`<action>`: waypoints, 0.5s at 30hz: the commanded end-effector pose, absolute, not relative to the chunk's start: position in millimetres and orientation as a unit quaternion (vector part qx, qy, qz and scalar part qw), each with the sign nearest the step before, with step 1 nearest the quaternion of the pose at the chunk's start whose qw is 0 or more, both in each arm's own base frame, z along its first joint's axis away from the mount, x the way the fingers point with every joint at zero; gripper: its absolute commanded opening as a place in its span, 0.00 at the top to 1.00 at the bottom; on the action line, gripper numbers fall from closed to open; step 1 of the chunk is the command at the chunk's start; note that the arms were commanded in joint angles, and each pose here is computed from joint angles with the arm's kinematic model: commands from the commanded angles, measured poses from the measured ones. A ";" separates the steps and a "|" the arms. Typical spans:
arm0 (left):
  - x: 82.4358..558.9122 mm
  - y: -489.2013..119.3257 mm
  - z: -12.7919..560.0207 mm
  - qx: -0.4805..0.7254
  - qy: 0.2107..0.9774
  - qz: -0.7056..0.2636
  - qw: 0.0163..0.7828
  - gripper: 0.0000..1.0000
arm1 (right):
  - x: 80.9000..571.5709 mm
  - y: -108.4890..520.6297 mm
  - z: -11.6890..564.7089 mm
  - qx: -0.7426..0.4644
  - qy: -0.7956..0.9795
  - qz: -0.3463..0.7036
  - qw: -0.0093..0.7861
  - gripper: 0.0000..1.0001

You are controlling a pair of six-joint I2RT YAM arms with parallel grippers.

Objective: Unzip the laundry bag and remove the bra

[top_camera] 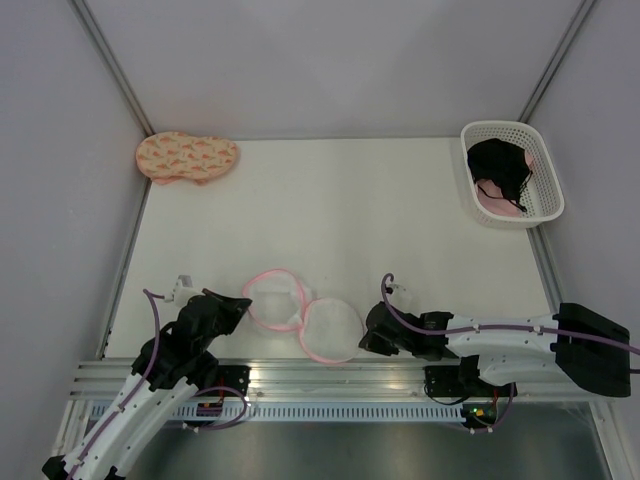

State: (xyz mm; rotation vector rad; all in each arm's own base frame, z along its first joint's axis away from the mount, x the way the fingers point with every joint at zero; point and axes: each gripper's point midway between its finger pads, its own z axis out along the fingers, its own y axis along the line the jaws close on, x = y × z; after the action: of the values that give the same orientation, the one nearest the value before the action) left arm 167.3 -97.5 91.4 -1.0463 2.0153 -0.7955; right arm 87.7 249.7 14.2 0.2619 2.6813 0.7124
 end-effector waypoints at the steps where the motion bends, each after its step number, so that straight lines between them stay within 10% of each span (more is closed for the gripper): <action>1: 164.7 -102.5 97.4 -0.400 0.781 -0.324 0.353 0.98 | 99.7 253.1 25.2 0.108 0.939 0.252 0.205 0.99; 15: 167.4 -111.0 109.4 -0.377 0.776 -0.353 0.362 0.98 | 142.6 317.6 195.2 -0.024 0.873 0.345 0.344 1.00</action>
State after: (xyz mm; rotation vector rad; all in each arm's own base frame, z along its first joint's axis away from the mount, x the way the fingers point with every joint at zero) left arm 164.9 -104.1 96.0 -1.0274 2.0213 -0.8500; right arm 134.5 304.5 173.8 0.0861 2.3417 0.9190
